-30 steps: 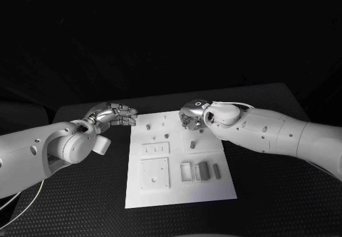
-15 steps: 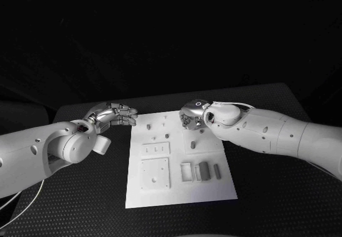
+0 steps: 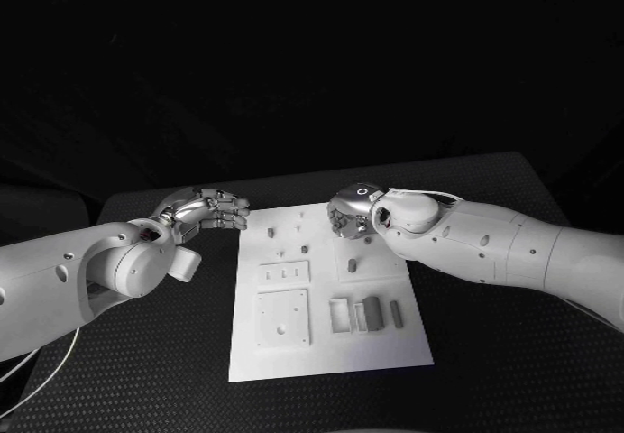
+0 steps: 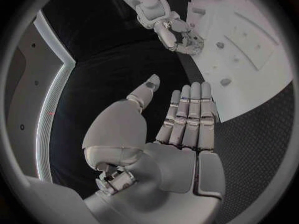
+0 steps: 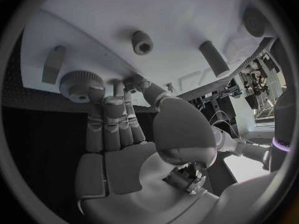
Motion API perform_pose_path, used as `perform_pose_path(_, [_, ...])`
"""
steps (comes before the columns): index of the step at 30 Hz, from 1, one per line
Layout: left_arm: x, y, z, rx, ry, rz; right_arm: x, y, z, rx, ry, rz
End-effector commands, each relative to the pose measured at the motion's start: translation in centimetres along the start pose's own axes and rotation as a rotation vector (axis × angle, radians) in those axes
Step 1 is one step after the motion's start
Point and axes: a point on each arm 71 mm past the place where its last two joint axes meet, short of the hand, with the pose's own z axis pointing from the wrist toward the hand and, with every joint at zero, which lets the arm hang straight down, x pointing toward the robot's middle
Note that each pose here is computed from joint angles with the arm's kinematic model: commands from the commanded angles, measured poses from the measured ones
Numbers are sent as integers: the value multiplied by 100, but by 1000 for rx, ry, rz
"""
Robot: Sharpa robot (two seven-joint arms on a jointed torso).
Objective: Assemble the parts on the task board
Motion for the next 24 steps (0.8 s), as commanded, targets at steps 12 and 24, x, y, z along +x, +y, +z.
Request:
perform_pose_path(12, [-8,-20,0,6,2,-5,-35,146,14,-19,31,-13])
perform_pose_path(24, [2,-34,12,8,5,-5,-239,325,173,-31,-25,-45])
